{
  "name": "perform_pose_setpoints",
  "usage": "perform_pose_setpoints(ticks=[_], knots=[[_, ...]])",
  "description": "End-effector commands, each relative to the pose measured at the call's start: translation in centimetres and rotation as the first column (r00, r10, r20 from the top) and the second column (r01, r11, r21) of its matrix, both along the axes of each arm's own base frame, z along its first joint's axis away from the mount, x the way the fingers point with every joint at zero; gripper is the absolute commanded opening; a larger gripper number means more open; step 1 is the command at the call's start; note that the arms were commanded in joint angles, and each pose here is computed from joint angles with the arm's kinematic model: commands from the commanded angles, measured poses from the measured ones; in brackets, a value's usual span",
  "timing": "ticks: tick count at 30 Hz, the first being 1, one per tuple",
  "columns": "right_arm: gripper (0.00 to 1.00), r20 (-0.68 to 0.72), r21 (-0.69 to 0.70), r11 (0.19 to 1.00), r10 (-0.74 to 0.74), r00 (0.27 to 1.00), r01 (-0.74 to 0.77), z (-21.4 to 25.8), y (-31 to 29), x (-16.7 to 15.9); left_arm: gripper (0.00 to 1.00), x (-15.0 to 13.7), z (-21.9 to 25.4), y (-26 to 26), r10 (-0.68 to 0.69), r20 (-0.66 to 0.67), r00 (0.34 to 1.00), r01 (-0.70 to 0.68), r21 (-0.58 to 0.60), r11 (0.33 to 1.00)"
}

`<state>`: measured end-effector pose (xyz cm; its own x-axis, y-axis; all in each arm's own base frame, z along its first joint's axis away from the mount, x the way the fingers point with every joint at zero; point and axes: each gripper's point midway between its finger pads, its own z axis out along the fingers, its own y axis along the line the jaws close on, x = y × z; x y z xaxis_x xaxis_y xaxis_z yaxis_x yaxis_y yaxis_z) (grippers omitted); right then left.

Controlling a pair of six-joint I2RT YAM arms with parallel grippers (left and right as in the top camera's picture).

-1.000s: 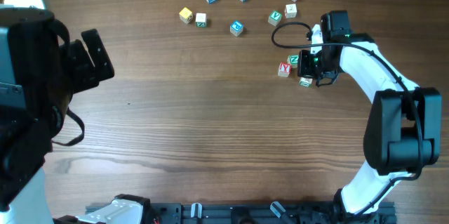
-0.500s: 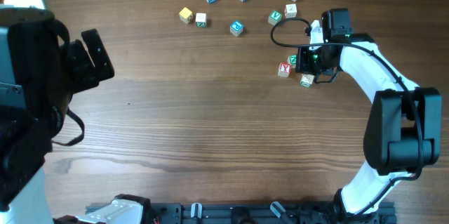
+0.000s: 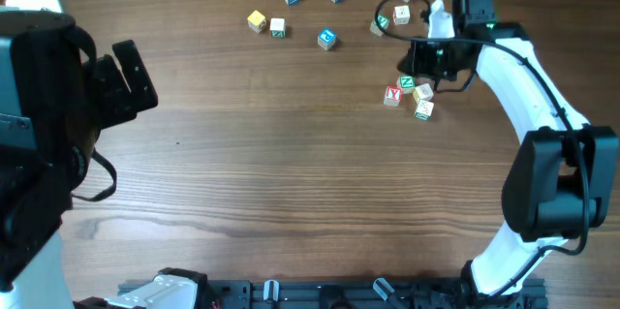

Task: Form a circle
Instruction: 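Raise the right gripper and swing it to the upper block cluster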

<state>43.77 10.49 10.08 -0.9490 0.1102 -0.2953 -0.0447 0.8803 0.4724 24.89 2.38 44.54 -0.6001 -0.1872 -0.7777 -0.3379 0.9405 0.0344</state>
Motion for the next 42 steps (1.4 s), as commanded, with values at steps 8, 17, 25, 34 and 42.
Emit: perform_pose_setpoints(ticks=[8,17,25,34,42], knots=[[0.55,0.198,-0.081,0.997,0.02,0.98,-0.004,7.0,4.8,3.2,1.0,0.0,0.0,0.3,0.012,0.0,1.0,-0.012,0.01,1.0],[0.66,0.284,-0.058,0.998,-0.015,0.959,0.033,7.7,6.5,6.6,1.0,0.0,0.0,0.3,0.012,0.0,1.0,-0.012,0.01,1.0],[0.69,0.25,-0.059,0.998,0.048,0.967,-0.034,5.5,9.7,12.0,1.0,0.0,0.0,0.3,0.012,0.0,1.0,-0.012,0.01,1.0],[0.71,0.37,-0.025,0.991,0.13,0.92,-0.13,2.3,17.4,15.0,1.0,0.0,0.0,0.3,0.012,0.0,1.0,-0.012,0.01,1.0],[0.8,0.567,-0.122,0.983,0.182,0.803,-0.137,-1.7,21.6,18.5,1.0,0.0,0.0,0.3,0.012,0.0,1.0,-0.012,0.01,1.0]])
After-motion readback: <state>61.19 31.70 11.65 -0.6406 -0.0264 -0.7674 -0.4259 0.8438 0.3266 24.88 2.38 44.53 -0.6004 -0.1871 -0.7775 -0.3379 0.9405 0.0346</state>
